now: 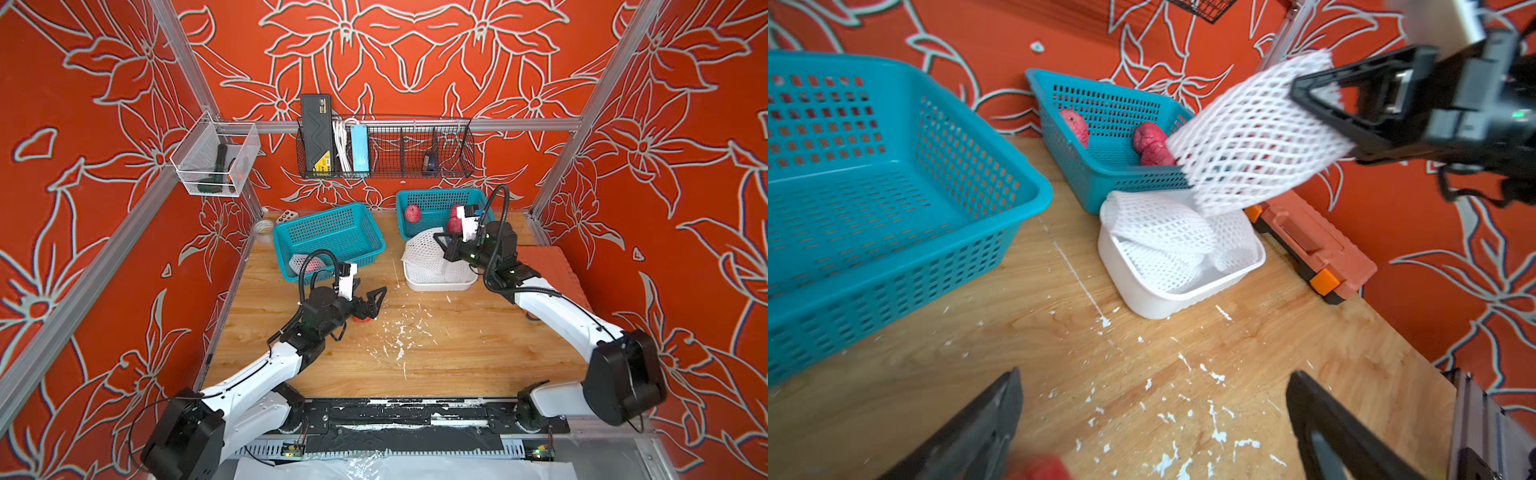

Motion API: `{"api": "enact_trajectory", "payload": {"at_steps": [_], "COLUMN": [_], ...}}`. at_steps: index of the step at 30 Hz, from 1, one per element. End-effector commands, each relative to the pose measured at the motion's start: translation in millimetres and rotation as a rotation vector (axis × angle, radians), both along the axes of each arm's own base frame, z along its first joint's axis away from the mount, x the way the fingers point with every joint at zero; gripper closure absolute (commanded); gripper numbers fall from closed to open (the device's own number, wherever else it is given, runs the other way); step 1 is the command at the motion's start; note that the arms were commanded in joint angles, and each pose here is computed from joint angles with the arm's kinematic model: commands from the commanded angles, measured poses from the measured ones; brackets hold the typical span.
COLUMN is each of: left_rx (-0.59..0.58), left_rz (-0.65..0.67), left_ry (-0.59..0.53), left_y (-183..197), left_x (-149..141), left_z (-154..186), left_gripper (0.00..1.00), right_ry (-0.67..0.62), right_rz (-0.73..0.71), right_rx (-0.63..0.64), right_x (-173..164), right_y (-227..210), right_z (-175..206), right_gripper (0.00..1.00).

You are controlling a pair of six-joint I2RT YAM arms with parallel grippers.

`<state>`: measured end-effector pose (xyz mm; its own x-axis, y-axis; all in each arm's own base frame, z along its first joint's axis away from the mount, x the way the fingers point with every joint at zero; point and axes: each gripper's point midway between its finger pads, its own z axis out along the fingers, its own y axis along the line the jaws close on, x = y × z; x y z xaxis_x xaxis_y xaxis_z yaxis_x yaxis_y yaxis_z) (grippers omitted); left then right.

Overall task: Remove foam nets from apples
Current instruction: Place the foam net into the storage box.

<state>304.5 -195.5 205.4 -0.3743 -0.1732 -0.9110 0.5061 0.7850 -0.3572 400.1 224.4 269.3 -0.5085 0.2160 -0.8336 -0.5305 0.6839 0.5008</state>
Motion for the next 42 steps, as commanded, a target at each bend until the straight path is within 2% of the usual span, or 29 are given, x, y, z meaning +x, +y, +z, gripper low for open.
{"api": "enact_trajectory", "payload": {"at_steps": [1, 5, 11, 17, 22, 25, 27, 29, 32, 36, 38, 40, 42], "left_rx": [0.024, 0.026, 0.121, 0.203, 0.250, 0.285, 0.310, 0.327, 0.333, 0.328, 0.348, 0.346, 0.325], "left_rz": [-0.010, -0.034, -0.129, -0.215, -0.230, -0.252, -0.261, -0.250, -0.240, -0.231, -0.221, -0.216, -0.214], "left_ry": [-0.045, -0.074, -0.079, -0.093, -0.076, -0.050, -0.029, -0.010, -0.009, -0.038, -0.025, -0.028, -0.041], "left_y": [-11, -26, -72, -130, -166, -186, -195, -197, -194, -192, -190, -188, -186], "left_x": [12, 24, 54, 84, 117, 132, 141, 147, 147, 147, 150, 150, 145], "left_z": [17, 27, 38, 46, 31, 14, 3, -8, -12, -8, -11, -8, 1], "left_gripper": [0.05, 0.06, 0.10, 0.14, 0.18, 0.21, 0.28, 0.29, 0.29, 0.28, 0.28, 0.28, 0.27], "right_ry": [0.064, 0.121, 0.227, 0.325, 0.365, 0.372, 0.377, 0.385, 0.381, 0.323, 0.288, 0.265, 0.245], "right_rz": [0.011, -0.057, -0.168, -0.214, -0.290, -0.311, -0.305, -0.313, -0.301, -0.308, -0.316, -0.325, -0.335], "right_rx": [0.099, 0.087, 0.030, -0.070, -0.158, -0.187, -0.200, -0.211, -0.221, -0.216, -0.219, -0.226, -0.230], "right_x": [16, 37, 61, 60, 55, 53, 51, 50, 48, 46, 44, 40, 37], "right_y": [-2, -22, -55, -68, -86, -91, -90, -93, -92, -94, -96, -99, -101], "right_z": [-1, -31, -90, -134, -155, -161, -164, -170, -169, -147, -132, -118, -105], "right_gripper": [1.00, 1.00, 0.96, 0.90, 0.88, 0.85, 0.82, 0.80, 0.65, 0.58, 0.52, 0.42, 0.38]}}
